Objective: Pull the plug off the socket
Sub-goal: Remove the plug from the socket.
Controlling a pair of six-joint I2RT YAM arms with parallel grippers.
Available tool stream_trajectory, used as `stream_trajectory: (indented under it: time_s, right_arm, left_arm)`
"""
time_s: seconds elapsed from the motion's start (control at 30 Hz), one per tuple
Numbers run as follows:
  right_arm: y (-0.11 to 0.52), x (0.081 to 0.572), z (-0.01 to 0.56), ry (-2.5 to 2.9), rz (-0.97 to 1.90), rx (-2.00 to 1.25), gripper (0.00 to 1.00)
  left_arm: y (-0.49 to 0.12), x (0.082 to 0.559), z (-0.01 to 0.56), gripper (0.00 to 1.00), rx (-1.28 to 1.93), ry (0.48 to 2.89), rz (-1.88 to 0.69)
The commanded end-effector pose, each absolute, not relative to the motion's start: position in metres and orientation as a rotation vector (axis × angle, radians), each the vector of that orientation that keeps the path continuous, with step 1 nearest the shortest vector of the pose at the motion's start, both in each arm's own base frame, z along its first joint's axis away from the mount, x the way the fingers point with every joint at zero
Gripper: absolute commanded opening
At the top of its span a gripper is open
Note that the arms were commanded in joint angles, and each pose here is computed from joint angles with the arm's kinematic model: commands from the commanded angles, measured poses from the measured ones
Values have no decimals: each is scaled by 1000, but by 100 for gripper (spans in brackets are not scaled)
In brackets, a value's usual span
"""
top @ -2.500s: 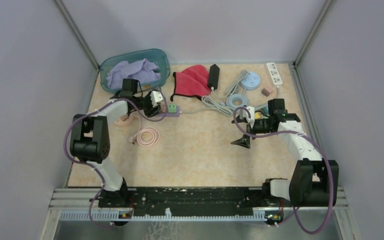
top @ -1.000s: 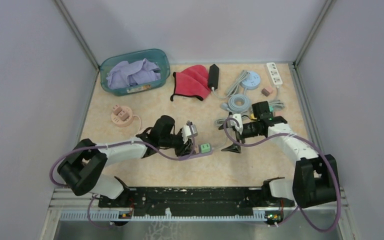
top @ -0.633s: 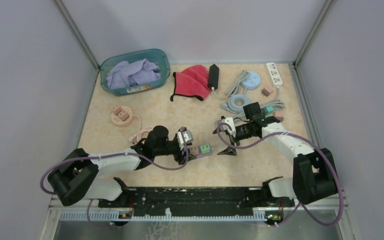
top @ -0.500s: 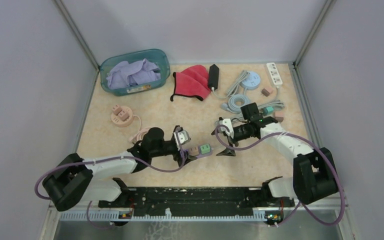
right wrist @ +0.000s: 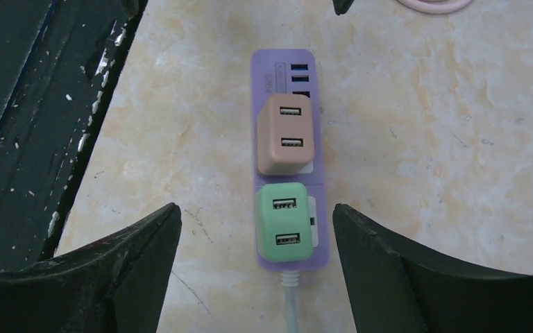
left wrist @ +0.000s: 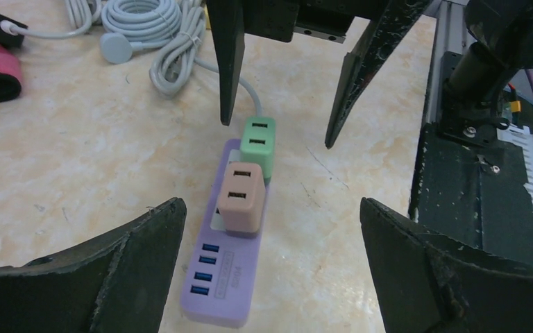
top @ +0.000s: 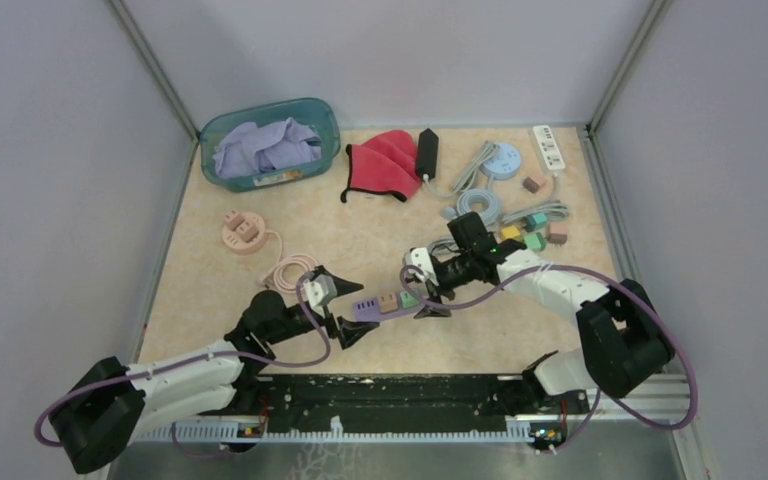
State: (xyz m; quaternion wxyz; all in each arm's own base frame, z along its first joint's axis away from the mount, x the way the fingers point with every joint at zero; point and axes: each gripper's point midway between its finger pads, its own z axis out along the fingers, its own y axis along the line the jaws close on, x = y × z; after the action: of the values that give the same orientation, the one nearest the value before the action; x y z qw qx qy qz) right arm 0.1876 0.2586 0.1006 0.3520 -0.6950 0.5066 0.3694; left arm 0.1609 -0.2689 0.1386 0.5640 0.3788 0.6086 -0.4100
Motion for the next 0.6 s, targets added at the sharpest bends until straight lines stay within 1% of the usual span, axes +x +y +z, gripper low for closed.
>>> stream_trajectory:
  time_s: [0.0, 0.2, 0.37, 0.43, 0.57]
  right_arm:
    - [274, 203, 107, 1336, 905, -1784, 77]
    - [279, 207, 99, 1385, 887, -1800, 58]
    - [280, 204, 90, 1394, 860, -1833, 47]
    - [279, 202, 83, 1394, 844, -1868, 42]
    - [279, 194, 83, 1361, 863, -1919, 25]
  left_arm:
    - [-267, 147, 146, 100, 850, 1380, -1049]
    - [-266, 151, 136, 97, 876, 1393, -1003]
    - [-269, 158, 132, 95, 916, 1369, -953]
    - [-272, 160, 129, 90, 970, 1342, -923]
    - [-282, 168, 124, 83, 1045, 1316, -881]
